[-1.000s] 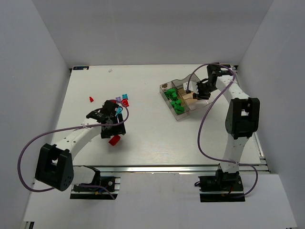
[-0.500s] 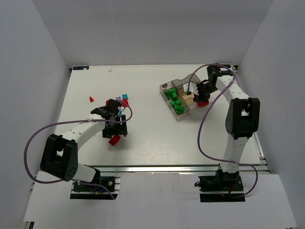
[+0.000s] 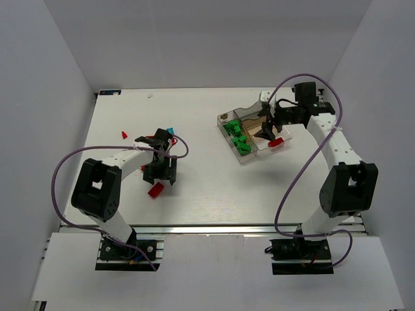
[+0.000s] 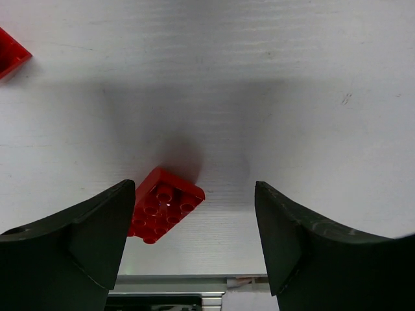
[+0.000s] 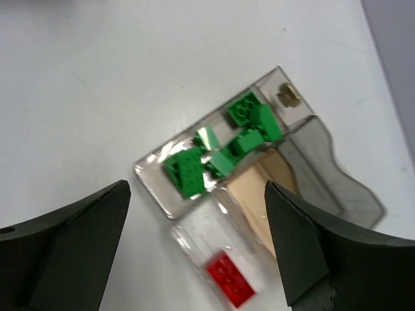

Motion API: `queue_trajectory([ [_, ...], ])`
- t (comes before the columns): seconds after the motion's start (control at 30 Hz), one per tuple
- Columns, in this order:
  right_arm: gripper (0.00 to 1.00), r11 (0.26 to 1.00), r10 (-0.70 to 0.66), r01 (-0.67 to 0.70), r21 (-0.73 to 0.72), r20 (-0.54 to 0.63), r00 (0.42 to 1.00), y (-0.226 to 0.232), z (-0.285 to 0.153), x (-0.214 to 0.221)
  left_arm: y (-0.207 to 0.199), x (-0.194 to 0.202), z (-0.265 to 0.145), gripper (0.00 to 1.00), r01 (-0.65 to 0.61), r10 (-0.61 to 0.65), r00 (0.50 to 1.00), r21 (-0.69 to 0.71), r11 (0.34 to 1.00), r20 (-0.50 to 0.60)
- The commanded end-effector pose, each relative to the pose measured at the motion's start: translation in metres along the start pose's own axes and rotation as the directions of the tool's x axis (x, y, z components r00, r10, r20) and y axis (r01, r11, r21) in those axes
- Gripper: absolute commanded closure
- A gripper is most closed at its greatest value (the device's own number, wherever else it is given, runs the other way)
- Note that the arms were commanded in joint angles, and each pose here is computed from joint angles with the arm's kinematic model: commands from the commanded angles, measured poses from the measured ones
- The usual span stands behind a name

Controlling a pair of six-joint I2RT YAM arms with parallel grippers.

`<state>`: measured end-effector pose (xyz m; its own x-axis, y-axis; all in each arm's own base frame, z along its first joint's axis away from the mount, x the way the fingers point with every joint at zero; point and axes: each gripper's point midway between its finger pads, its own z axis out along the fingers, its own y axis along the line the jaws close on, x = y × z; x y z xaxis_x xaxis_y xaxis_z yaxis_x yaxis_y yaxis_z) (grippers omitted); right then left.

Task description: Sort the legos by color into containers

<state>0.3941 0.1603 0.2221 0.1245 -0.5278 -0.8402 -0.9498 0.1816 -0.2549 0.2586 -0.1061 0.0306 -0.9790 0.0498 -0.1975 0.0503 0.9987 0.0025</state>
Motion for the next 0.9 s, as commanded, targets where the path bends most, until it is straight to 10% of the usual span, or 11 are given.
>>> queue_trajectory([
  [0.0,0.11,0.994,0.107,-0.102,-0.049,0.101,0.989,0.023,0.005,-0.014,0.001,-0.003,-0.01,0.17,-0.037,0.037,0.999,-0.003,0.999,-0.003],
  [0.43,0.11,0.985,0.166,-0.16,-0.059,0.121,0.979,0.054,0.009,-0.005,0.018,0.032,0.003,0.28,-0.041,0.026,0.987,-0.088,0.995,-0.158],
  [0.67,0.11,0.985,0.174,-0.169,-0.042,0.143,0.974,0.054,0.007,-0.011,0.016,0.02,0.002,0.66,-0.019,0.006,0.992,-0.1,0.995,-0.125],
  [0.87,0.24,0.96,0.227,-0.253,0.123,0.193,0.955,0.043,-0.003,-0.015,-0.024,-0.018,-0.018,0.78,0.006,-0.004,1.0,0.055,0.998,-0.024],
])
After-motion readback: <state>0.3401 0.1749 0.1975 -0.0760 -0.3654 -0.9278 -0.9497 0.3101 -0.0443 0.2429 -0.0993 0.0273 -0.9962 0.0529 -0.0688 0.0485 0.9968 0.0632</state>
